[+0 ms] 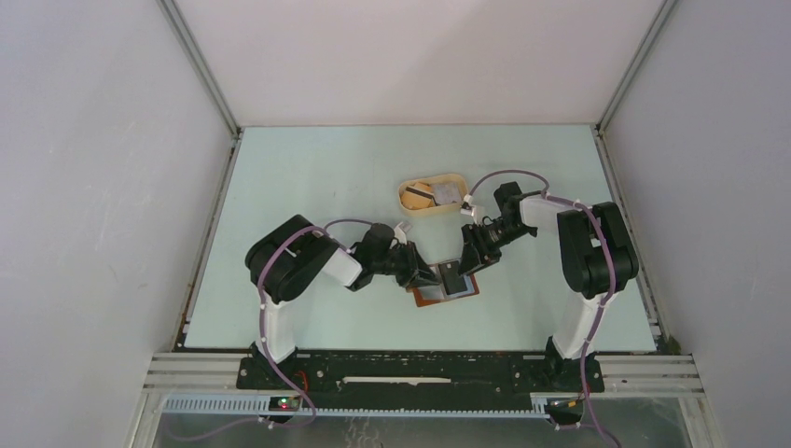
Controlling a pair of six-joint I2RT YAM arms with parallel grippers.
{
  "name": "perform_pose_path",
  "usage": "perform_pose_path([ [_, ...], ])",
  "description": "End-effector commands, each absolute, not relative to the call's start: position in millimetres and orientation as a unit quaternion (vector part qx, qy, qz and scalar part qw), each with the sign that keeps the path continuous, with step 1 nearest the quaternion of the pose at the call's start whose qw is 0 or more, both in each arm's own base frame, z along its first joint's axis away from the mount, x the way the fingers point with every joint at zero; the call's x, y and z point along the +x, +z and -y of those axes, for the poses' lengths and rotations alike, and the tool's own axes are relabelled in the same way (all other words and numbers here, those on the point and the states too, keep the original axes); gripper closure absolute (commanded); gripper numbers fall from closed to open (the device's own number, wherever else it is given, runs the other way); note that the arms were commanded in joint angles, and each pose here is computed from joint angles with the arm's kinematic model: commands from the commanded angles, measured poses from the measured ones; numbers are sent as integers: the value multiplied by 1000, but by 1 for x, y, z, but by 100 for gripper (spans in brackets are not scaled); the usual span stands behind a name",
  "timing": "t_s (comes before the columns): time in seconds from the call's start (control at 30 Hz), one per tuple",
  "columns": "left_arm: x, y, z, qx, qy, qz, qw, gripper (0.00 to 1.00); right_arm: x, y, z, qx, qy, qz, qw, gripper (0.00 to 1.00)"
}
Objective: Put the credit cards into the card holder
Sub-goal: Turn over the card slot in the card holder.
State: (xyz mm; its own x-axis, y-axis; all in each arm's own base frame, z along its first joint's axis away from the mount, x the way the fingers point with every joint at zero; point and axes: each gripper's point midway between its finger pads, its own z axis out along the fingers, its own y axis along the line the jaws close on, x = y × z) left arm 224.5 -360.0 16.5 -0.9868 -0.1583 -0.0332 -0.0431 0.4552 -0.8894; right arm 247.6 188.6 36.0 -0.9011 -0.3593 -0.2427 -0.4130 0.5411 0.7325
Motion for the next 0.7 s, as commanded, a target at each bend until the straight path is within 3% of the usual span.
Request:
perform_pose_path([
  [0.0, 217, 1, 357, -50, -488, -870, 51, 84, 253, 44, -193, -214, 444, -870, 34, 42],
  [0.67, 215, -3, 361, -44, -481, -875, 42, 84, 252, 70, -203, -189, 522, -831, 33, 46],
])
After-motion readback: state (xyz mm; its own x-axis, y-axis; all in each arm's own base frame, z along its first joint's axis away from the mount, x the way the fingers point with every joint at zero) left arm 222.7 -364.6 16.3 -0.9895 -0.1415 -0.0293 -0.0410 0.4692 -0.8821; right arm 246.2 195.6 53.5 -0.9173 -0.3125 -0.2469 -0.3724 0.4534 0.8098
